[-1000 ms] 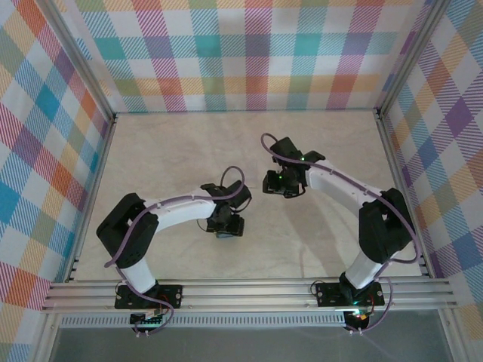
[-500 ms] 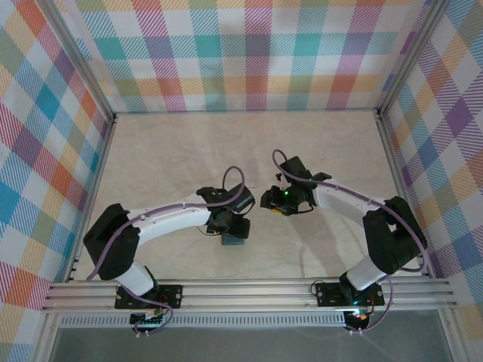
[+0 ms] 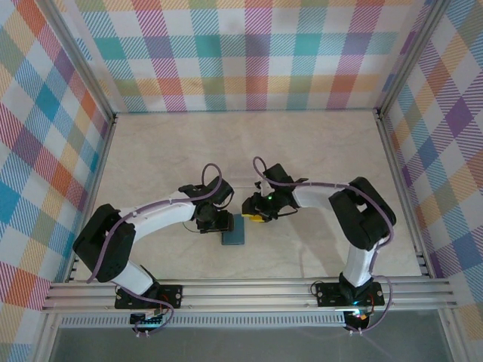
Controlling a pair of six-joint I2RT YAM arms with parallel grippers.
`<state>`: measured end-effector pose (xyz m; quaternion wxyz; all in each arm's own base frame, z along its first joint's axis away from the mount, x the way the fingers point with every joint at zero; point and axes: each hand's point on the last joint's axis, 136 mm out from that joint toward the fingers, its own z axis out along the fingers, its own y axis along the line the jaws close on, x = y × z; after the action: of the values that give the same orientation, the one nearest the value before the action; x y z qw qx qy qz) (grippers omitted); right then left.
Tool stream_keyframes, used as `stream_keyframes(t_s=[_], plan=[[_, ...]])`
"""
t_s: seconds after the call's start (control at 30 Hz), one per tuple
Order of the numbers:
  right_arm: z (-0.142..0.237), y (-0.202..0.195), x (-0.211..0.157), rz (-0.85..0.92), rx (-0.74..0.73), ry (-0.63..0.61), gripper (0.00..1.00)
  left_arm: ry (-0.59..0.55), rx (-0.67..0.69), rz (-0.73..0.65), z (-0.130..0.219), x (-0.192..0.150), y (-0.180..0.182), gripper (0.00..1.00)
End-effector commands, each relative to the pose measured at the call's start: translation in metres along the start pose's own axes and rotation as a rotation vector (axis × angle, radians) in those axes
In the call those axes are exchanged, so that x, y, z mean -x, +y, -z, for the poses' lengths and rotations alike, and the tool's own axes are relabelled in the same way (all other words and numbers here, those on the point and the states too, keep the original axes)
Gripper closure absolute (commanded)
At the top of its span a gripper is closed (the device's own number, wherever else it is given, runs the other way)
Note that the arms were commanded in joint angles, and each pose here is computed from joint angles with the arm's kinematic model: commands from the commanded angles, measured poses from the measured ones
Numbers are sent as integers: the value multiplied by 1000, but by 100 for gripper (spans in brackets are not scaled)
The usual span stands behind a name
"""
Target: Take the credit cards out of the card holder
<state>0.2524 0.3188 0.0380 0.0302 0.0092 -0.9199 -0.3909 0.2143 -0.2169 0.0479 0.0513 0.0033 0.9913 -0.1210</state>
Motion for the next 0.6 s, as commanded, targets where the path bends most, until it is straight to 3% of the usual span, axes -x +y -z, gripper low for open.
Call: stream_keyframes(t_s=[0.0,0.23,0.57], plan=[[-7,19,3,40,65,25,58,18,-34,24,-6,-2,2,51],[-17,18,-1,38,73,62,62,42,-10,22,-17,-6,12,63],[-21,27,-4,63,114,90,70,55,15,0,-24,-5,16,69]])
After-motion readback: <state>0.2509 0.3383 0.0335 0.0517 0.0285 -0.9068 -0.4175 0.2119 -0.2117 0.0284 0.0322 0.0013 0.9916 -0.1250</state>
